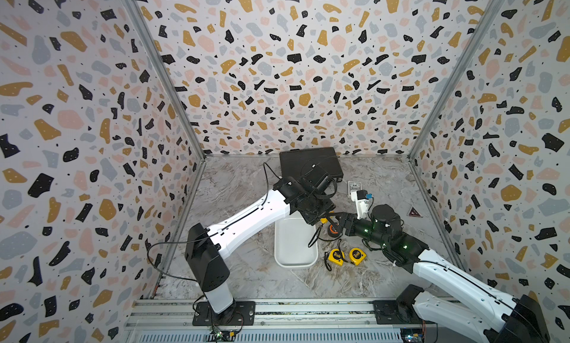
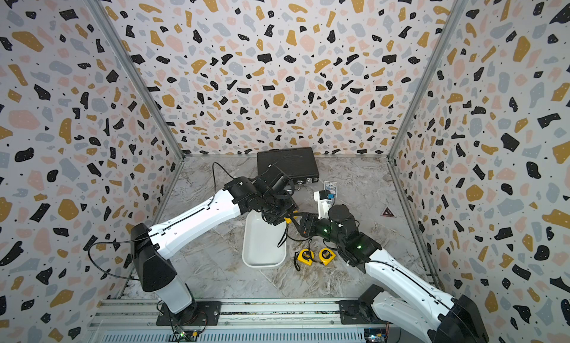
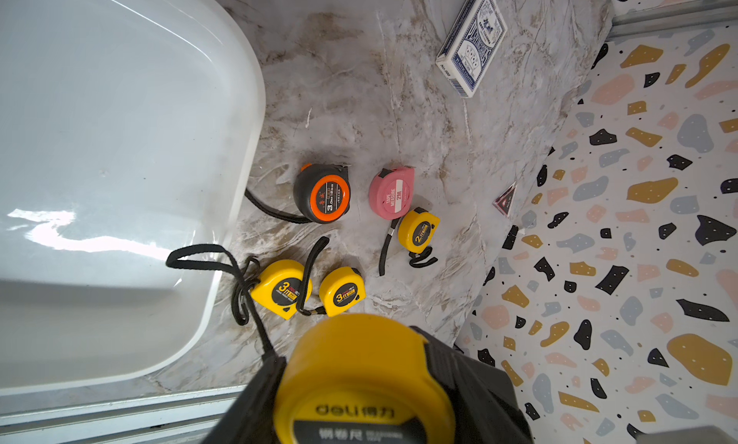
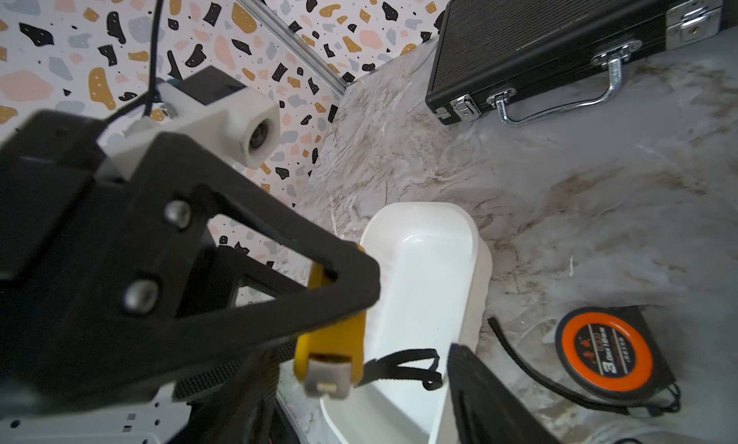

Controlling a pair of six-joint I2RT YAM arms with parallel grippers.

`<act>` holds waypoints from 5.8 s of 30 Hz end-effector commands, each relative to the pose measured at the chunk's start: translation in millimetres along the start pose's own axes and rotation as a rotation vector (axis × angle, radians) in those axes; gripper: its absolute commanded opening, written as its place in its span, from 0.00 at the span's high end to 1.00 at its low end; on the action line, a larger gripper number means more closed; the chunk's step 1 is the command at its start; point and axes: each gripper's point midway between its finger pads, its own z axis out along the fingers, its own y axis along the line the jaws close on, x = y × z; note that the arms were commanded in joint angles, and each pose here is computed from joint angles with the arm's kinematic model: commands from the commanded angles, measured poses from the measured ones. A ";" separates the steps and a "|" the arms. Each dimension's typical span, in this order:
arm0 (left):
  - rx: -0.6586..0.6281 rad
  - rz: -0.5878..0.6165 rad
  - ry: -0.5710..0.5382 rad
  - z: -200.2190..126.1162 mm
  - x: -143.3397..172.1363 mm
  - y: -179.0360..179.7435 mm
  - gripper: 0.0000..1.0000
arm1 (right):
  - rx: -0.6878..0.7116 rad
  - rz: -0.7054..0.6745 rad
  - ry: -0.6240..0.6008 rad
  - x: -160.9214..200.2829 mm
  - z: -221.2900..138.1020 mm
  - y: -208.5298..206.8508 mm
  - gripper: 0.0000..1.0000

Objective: Take the tape measure out of the storage box
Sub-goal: Place the tape measure at the center of the board, then reset both arms

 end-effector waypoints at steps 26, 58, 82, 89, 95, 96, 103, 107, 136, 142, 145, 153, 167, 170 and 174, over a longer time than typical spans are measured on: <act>0.134 0.005 0.051 -13.0 9.0 -15.1 0.11 | -0.034 0.032 0.016 -1.0 -4.0 6.3 0.98; 0.048 -0.002 -0.005 -24.8 -13.8 48.9 0.00 | 0.585 0.686 0.025 92.0 -130.3 -187.4 1.00; 0.044 -0.021 -0.024 -25.7 -15.4 64.4 0.00 | 0.622 0.760 0.106 128.0 -132.1 -196.9 0.54; 0.045 -0.026 -0.037 -30.1 -15.7 67.6 0.00 | 0.660 0.733 0.143 128.2 -141.7 -190.0 0.39; 0.035 -0.026 -0.043 -30.6 -15.7 73.7 0.00 | 0.723 0.685 0.164 121.3 -155.8 -183.4 0.15; 0.036 -0.023 -0.045 -31.2 -16.0 73.9 0.00 | 0.724 0.676 0.161 118.3 -156.7 -181.8 0.13; -0.029 0.122 -0.110 -39.7 -24.6 87.7 0.00 | 0.733 0.553 0.124 81.6 -159.9 -174.3 0.01; -0.092 0.278 -0.205 -54.3 -41.1 99.2 0.00 | 0.726 0.432 0.129 52.4 -156.9 -167.0 0.01; -0.511 0.751 -1.007 -111.5 -216.5 251.0 0.00 | 1.003 -0.405 -0.258 -97.8 -121.2 -276.7 0.01; -0.480 0.705 -1.042 -98.5 -232.7 276.1 0.00 | 1.006 -0.450 -0.312 -95.5 -111.7 -294.7 0.01; -0.445 0.710 -1.050 -94.4 -241.6 277.8 0.00 | 1.005 -0.461 -0.347 -95.4 -108.9 -300.6 0.01; -0.341 0.727 -1.057 -64.5 -253.7 276.5 0.00 | 0.981 -0.493 -0.392 -83.0 -102.1 -310.6 0.01; -0.326 0.718 -1.015 -43.8 -261.9 287.0 0.00 | 0.998 -0.511 -0.367 -83.4 -96.4 -312.4 0.01; -0.326 0.718 -1.015 -43.9 -261.7 287.1 0.00 | 0.999 -0.510 -0.364 -82.8 -96.3 -312.9 0.01; -0.329 0.717 -1.016 -43.6 -261.5 287.2 0.00 | 0.998 -0.510 -0.367 -83.3 -96.5 -312.3 0.01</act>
